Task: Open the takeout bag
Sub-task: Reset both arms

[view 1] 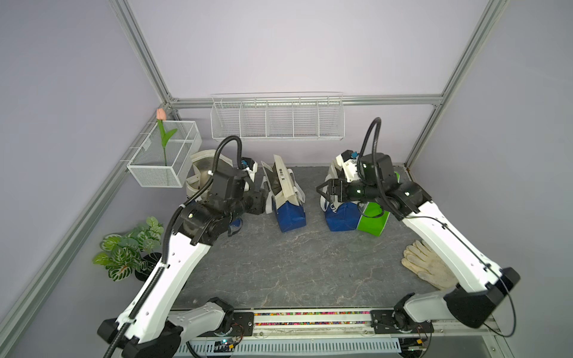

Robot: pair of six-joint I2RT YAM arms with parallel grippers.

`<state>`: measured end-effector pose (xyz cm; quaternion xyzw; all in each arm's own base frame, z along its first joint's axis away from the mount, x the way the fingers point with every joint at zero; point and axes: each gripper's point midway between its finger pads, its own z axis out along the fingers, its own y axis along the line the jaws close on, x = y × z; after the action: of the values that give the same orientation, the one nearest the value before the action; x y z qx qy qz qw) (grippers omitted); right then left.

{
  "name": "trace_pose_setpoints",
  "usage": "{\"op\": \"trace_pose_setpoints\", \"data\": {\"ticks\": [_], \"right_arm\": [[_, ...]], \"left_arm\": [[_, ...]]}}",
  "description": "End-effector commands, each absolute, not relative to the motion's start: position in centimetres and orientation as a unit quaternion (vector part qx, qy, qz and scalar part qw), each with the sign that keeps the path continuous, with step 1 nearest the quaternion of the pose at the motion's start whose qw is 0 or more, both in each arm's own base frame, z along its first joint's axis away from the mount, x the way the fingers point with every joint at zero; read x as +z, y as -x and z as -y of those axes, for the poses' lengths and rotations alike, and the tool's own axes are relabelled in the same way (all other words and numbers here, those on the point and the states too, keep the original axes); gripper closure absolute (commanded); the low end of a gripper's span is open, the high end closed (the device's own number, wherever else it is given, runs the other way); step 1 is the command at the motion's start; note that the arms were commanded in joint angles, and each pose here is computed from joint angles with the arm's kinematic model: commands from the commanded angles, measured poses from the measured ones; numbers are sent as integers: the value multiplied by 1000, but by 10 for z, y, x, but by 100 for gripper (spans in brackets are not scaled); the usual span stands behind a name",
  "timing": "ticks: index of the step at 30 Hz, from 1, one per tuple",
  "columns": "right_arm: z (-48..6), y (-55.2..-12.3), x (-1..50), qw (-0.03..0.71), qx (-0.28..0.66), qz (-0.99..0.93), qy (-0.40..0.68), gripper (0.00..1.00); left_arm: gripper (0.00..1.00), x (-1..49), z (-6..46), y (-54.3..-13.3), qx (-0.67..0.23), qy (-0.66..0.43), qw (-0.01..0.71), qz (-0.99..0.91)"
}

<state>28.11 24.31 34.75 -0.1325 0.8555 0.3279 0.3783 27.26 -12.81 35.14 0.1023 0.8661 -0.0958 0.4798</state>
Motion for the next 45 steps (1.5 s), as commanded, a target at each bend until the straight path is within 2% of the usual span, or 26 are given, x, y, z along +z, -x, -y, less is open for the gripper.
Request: {"op": "trace_pose_setpoints", "data": {"ticks": [1, 6, 8, 10, 12, 13, 15, 16, 19, 24, 29, 32, 36, 39, 40, 45], "right_arm": [[-196, -261, 337, 439, 272, -850, 99, 11], [-115, -221, 268, 486, 191, -853, 12, 12], [-74, -211, 233, 505, 157, -844, -82, 12], [-32, -198, 211, 557, 136, -802, -166, 12], [-12, -191, 204, 605, 137, -760, -197, 12], [-5, -193, 195, 593, 90, -776, -193, 11], [-2, -202, 179, 563, 0, -812, -154, 12], [4, -206, 174, 548, -29, -819, -170, 11], [-21, -235, 174, 535, -36, -838, -101, 12], [-21, -269, 153, 496, -27, -861, -109, 11], [-4, -289, 155, 529, -80, -842, -76, 12], [5, -298, 152, 554, -73, -826, -80, 11], [35, -306, 130, 560, -75, -816, -125, 11], [40, -316, 114, 538, -87, -830, -117, 11], [37, -323, 118, 553, -89, -822, -100, 11], [44, -343, 126, 590, -109, -795, -88, 12]], "left_arm": [[23, 337, 93, -261, -64, -26, 502, -862], [11, 306, 54, -252, -13, 54, 530, -846], [10, 298, 45, -254, 8, 63, 551, -832], [11, 284, 34, -260, 32, 99, 572, -813], [11, 271, 13, -261, 79, 144, 594, -788], [11, 267, 3, -260, 107, 155, 603, -775], [7, 265, -8, -262, 153, 151, 615, -759], [6, 263, -16, -263, 168, 160, 614, -755], [5, 252, -35, -274, 169, 197, 597, -759], [4, 243, -54, -296, 196, 247, 591, -743], [4, 208, -51, -325, 192, 223, 587, -755], [3, 193, -54, -334, 183, 227, 584, -758], [3, 171, -56, -338, 184, 216, 582, -762], [3, 156, -51, -344, 170, 196, 581, -772], [3, 149, -48, -348, 164, 187, 578, -777], [0, 148, -36, -371, 152, 151, 593, -776]]}}
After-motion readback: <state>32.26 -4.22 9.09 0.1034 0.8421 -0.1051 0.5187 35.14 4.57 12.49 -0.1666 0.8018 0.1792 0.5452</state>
